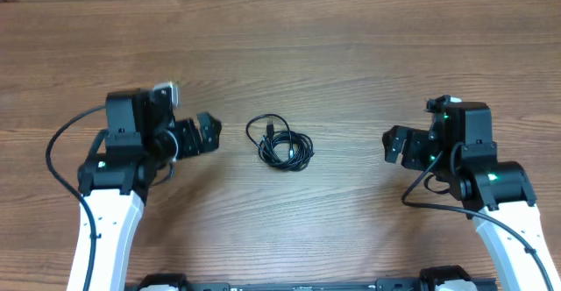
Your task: Untangle cables
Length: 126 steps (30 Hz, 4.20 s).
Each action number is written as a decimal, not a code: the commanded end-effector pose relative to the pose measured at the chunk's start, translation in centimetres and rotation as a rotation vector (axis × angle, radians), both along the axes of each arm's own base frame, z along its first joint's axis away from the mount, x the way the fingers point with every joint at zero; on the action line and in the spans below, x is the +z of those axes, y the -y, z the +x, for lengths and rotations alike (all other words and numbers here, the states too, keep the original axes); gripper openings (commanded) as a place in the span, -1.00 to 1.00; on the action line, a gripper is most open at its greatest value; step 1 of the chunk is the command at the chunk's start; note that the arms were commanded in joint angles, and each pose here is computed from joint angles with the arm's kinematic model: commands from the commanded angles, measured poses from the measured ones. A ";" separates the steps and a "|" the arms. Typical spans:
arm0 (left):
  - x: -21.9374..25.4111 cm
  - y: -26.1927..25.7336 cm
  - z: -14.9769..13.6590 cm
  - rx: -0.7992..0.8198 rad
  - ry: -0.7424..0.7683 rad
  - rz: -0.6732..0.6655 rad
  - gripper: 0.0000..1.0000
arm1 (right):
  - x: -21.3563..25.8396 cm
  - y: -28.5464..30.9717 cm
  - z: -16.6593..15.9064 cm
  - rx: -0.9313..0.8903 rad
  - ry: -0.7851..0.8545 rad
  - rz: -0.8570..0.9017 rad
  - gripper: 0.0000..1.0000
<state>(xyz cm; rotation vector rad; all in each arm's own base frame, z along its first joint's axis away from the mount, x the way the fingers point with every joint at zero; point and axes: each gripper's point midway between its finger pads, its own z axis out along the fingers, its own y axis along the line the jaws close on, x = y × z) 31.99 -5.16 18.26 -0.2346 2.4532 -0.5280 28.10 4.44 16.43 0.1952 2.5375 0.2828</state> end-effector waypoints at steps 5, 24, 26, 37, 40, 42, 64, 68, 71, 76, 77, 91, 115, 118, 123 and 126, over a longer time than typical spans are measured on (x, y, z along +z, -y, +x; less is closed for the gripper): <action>-1.6 6.2 2.0 -0.116 0.029 0.113 1.00 | 2.7 -1.0 1.2 0.028 0.086 0.053 1.00; -12.3 18.9 1.4 -0.573 0.067 0.452 0.74 | 2.6 -1.0 1.2 0.028 0.082 0.052 1.00; -13.4 19.2 0.9 -0.597 0.039 0.448 0.69 | 2.6 -1.0 1.2 0.028 0.082 0.052 1.00; -15.3 21.0 -2.8 -0.718 -0.077 0.369 0.10 | 2.6 -1.0 1.2 0.028 0.082 0.052 1.00; -15.4 20.9 -3.0 -0.716 -0.086 0.370 0.08 | 2.6 -1.0 1.2 0.028 0.081 0.052 1.00; -15.5 20.7 -3.1 -0.687 -0.106 0.363 0.04 | 2.6 -1.0 1.1 0.028 0.079 0.052 1.00; -17.1 19.6 -2.8 -0.573 -0.155 0.385 -0.30 | 2.4 -1.0 1.0 0.028 0.070 0.051 1.00; -17.1 19.7 -2.8 -0.573 -0.149 0.391 -0.88 | 2.4 -1.0 1.0 0.028 0.070 0.051 1.00; -15.6 20.6 -1.7 -0.564 -0.104 0.367 -0.92 | 2.4 -1.0 1.0 0.028 0.070 0.051 1.00; -4.7 23.9 2.3 -0.533 0.106 0.269 -0.92 | 2.5 -1.1 1.0 0.034 0.072 0.058 1.00; -0.2 24.8 3.1 -0.526 0.185 0.222 -0.92 | 2.6 -1.4 1.0 0.045 0.075 0.073 1.00; 10.5 25.4 -0.4 -0.673 0.195 -0.104 -0.92 | 9.2 -8.3 2.5 0.355 0.313 0.398 0.94; 16.8 24.8 -5.0 -1.193 0.215 -0.703 -0.92 | 13.2 -9.1 4.5 0.319 0.436 0.529 0.70; 17.1 24.3 -4.3 -1.160 0.205 -0.713 -0.92 | 12.6 -8.9 4.5 0.307 0.419 0.517 0.43; 18.3 23.0 -4.7 -1.198 0.198 -0.793 -0.92 | 9.3 -5.2 6.1 0.077 0.356 0.362 -0.30; 18.7 22.6 -5.1 -1.215 0.178 -0.829 -0.92 | 7.3 -2.7 6.8 -0.104 0.297 0.315 -0.76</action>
